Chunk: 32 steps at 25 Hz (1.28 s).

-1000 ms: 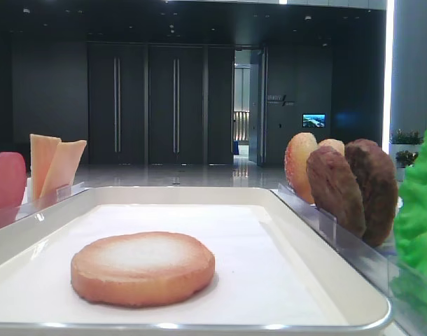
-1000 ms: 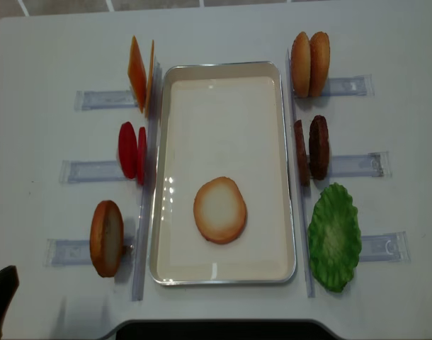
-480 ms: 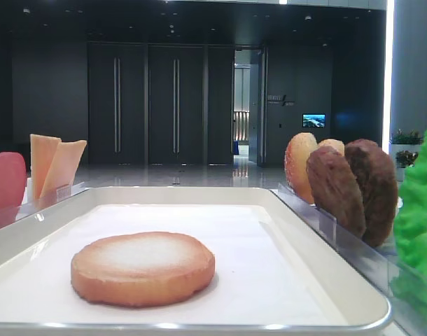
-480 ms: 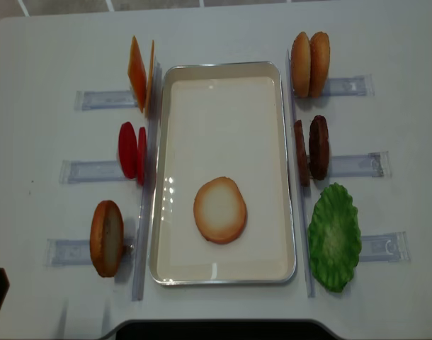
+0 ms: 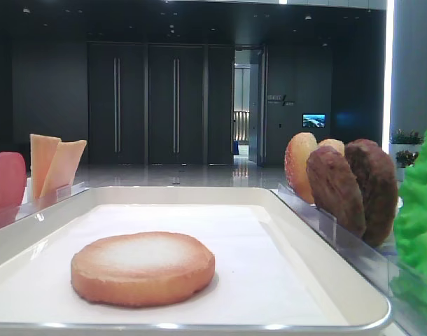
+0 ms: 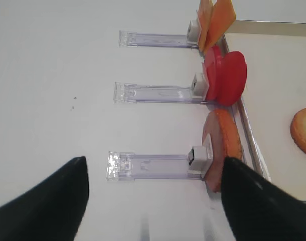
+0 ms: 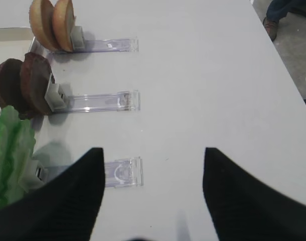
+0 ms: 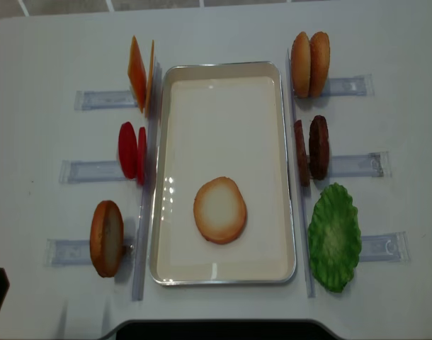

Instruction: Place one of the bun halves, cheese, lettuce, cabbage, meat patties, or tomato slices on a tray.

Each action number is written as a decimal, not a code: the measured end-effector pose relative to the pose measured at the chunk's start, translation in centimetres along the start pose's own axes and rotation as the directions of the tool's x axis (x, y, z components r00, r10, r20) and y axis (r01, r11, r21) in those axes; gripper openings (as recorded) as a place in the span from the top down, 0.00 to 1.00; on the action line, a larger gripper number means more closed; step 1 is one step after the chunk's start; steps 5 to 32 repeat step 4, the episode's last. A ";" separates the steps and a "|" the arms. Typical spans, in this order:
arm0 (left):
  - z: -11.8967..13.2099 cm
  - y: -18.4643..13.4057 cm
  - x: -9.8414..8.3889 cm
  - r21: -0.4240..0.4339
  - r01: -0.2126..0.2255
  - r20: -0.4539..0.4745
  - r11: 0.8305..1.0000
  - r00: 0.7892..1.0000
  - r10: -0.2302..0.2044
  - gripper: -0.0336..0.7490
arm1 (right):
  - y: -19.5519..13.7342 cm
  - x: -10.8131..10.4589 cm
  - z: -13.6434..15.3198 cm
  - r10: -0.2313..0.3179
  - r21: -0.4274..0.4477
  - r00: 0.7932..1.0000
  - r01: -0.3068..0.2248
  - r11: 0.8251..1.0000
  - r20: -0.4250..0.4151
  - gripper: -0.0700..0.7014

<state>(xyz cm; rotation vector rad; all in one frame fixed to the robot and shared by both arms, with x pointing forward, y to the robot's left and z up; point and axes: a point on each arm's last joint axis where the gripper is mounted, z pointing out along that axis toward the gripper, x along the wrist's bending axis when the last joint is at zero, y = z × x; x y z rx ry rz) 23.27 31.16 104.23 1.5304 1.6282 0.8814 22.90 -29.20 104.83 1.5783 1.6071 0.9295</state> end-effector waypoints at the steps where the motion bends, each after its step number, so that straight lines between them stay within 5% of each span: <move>1: 0.0 0.0 0.0 0.000 0.000 0.000 1.000 1.000 0.000 0.15 | 0.0 0.0 0.0 0.000 0.000 1.000 0.000 1.000 0.000 0.37; 32: 0.0 0.0 0.0 0.000 0.000 0.000 1.000 1.000 0.000 0.15 | 0.0 0.0 0.0 0.000 0.000 1.000 0.000 1.000 0.000 0.37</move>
